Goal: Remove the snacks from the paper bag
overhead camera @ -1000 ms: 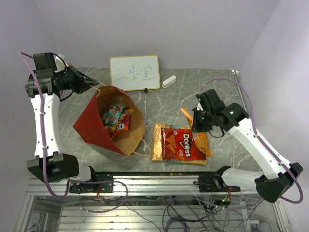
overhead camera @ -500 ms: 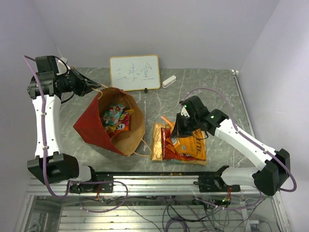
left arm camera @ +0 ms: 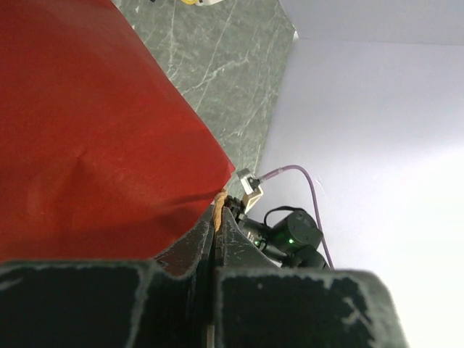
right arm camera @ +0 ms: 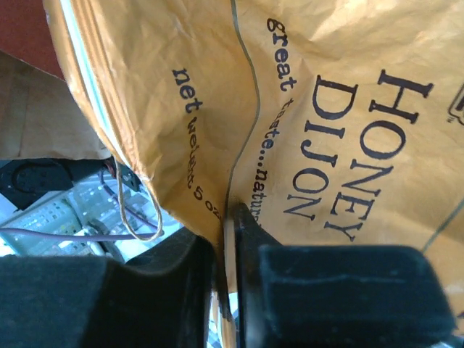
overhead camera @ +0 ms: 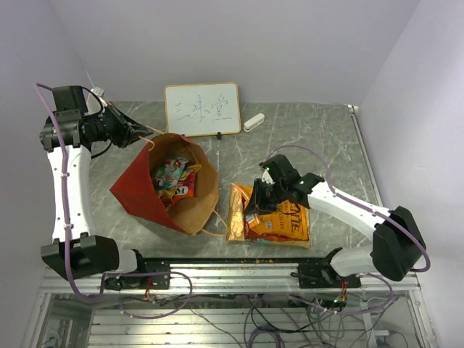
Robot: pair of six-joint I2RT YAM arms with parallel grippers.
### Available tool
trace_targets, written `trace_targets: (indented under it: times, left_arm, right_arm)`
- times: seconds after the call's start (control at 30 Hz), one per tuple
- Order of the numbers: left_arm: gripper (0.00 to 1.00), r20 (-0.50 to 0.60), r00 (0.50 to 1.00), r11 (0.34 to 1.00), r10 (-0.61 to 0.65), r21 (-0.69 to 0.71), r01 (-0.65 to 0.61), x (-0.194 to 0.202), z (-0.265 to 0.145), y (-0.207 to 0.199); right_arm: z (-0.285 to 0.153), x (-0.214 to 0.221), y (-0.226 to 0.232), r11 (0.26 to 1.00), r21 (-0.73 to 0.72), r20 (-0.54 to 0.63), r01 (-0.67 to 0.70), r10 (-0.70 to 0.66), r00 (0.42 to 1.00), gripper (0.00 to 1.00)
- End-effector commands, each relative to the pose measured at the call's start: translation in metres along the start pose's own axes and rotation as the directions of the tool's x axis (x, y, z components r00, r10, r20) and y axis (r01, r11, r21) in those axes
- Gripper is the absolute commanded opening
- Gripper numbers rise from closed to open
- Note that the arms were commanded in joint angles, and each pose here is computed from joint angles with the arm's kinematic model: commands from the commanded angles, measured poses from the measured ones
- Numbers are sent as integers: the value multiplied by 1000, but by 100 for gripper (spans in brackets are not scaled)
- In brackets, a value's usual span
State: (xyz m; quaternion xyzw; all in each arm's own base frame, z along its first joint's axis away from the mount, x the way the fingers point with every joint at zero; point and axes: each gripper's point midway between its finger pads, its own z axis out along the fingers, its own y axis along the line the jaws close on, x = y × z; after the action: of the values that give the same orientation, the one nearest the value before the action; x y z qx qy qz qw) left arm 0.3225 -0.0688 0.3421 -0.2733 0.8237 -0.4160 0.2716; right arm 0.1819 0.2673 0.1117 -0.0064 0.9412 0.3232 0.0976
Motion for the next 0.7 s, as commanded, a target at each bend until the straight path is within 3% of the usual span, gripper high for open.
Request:
trace_targets:
  times: [0.0, 0.17, 0.47, 0.67]
  left_arm:
    - [7, -19, 999, 999, 32, 38, -31, 15, -14, -5]
    - [7, -30, 999, 999, 35, 43, -33, 27, -19, -2]
    - [7, -16, 999, 998, 37, 54, -36, 31, -24, -4]
    - [7, -4, 999, 997, 36, 66, -35, 29, -22, -5]
  right_arm:
    - [11, -2, 15, 993, -103, 4, 49, -48, 999, 23]
    - [20, 4, 17, 986, -147, -20, 82, -85, 996, 44]
    - [35, 14, 10, 981, -170, -61, 89, -101, 993, 69]
    - [19, 2, 19, 968, -147, -19, 203, -208, 978, 75]
